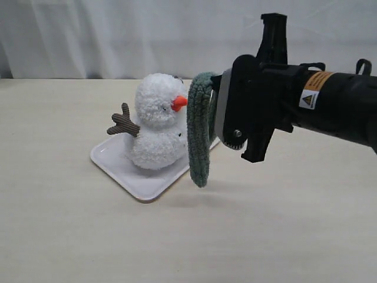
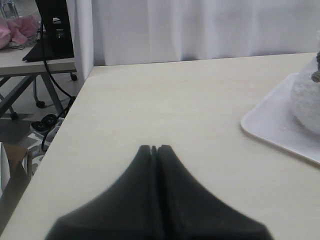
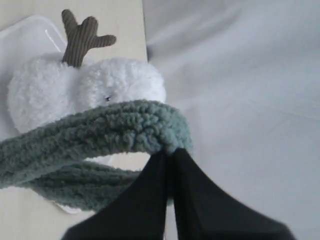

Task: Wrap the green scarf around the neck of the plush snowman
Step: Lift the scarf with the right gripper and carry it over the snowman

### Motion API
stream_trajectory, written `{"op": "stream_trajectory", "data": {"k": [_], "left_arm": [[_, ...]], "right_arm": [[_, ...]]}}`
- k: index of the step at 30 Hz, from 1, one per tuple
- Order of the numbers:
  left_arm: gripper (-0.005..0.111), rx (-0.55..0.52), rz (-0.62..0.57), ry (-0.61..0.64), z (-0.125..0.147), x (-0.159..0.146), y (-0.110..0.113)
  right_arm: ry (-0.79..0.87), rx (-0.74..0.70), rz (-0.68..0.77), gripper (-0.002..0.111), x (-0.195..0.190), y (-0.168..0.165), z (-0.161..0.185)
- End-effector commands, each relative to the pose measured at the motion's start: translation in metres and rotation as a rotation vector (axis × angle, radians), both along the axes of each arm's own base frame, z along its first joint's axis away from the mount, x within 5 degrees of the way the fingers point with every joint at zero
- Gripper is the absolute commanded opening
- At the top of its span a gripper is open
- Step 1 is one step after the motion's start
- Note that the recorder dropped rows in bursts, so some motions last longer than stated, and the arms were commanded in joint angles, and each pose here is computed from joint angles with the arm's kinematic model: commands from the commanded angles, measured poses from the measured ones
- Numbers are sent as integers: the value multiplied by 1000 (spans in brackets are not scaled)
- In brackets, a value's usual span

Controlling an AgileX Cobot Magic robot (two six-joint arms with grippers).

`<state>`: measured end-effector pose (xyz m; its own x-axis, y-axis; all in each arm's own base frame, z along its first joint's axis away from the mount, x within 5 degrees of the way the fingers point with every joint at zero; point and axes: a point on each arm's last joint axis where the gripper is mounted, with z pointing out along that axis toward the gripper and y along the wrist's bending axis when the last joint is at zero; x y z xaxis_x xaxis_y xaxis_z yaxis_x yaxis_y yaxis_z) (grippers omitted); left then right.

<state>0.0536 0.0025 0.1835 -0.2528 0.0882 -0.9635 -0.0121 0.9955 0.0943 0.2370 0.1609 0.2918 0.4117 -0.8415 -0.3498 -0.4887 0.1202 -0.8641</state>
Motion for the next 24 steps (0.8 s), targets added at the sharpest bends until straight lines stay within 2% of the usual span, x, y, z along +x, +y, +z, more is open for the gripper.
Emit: {"op": "stream_trajectory", "data": {"k": [1, 5, 11, 14, 16, 20, 24], "left_arm": [[0, -2, 1, -10, 0, 0, 0], [0, -2, 1, -10, 0, 0, 0], [0, -2, 1, -10, 0, 0, 0], [0, -2, 1, -10, 0, 0, 0], [0, -2, 1, -10, 0, 0, 0], [0, -2, 1, -10, 0, 0, 0], [0, -2, 1, -10, 0, 0, 0]], "right_arm": [[-43, 81, -10, 4, -7, -4, 17], [-120, 139, 1, 4, -7, -3, 26], [-334, 293, 44, 4, 8, 11, 32], [-333, 215, 49, 4, 36, 29, 21], [-253, 157, 14, 4, 56, 39, 15], [-79, -102, 15, 4, 91, 48, 4], [-117, -140, 2, 4, 106, 42, 12]]}}
